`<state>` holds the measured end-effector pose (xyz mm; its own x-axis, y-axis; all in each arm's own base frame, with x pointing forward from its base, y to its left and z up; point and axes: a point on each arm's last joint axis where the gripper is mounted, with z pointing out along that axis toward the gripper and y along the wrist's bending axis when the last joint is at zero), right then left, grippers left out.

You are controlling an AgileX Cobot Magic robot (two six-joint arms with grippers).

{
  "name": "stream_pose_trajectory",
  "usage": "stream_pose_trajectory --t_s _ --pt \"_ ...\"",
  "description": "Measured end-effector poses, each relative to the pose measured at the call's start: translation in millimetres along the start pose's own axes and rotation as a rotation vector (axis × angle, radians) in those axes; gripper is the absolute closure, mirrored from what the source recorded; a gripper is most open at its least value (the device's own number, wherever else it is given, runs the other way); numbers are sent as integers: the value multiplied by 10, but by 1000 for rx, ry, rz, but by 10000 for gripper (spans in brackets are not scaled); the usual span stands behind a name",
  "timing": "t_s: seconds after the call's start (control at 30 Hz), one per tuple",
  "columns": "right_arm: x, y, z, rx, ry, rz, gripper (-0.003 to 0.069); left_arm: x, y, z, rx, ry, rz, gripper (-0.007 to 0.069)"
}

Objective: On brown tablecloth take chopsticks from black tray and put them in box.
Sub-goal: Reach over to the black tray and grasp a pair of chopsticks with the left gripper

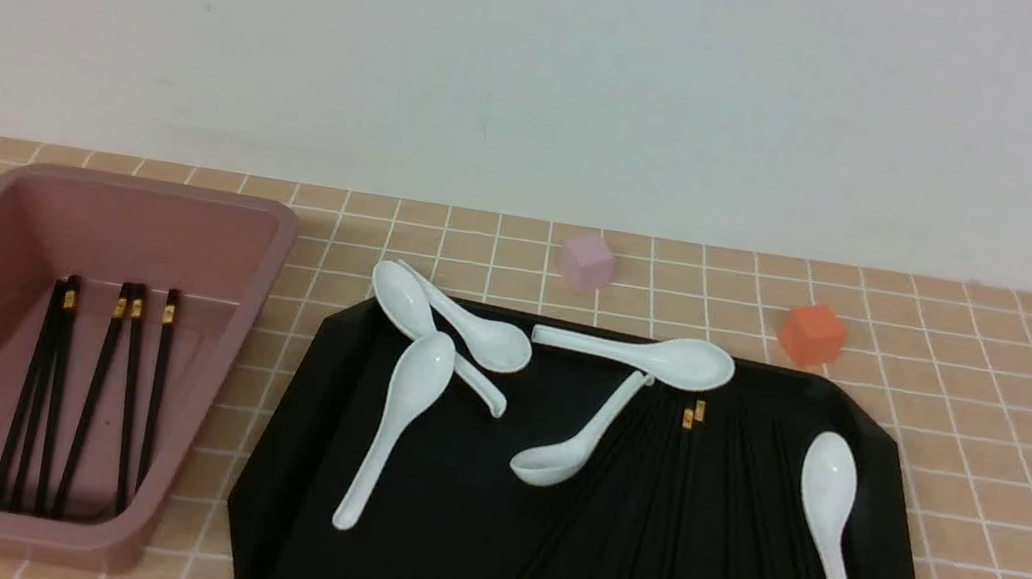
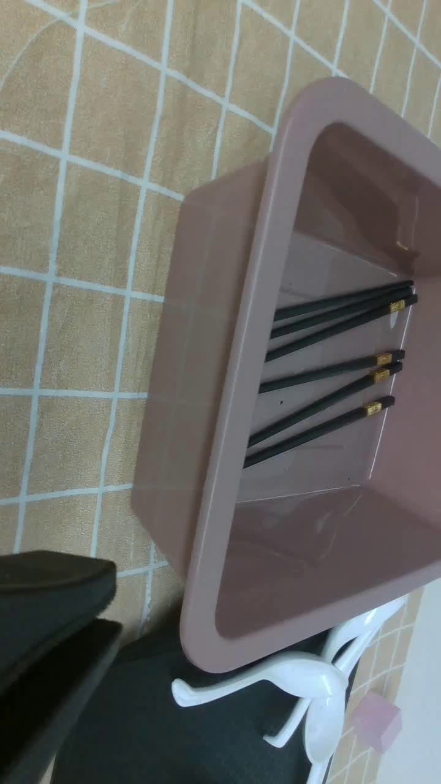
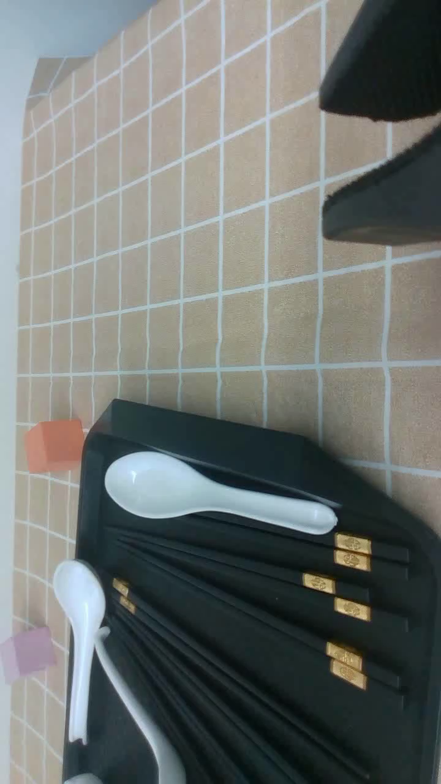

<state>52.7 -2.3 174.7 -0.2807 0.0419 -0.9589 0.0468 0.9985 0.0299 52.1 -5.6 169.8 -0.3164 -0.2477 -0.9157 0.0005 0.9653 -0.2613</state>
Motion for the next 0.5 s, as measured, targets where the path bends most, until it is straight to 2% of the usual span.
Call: stream_pose_trajectory --t_s 0.5 --pt "0 0 0 0 0 0 419 0 0 0 0 0 0 544"
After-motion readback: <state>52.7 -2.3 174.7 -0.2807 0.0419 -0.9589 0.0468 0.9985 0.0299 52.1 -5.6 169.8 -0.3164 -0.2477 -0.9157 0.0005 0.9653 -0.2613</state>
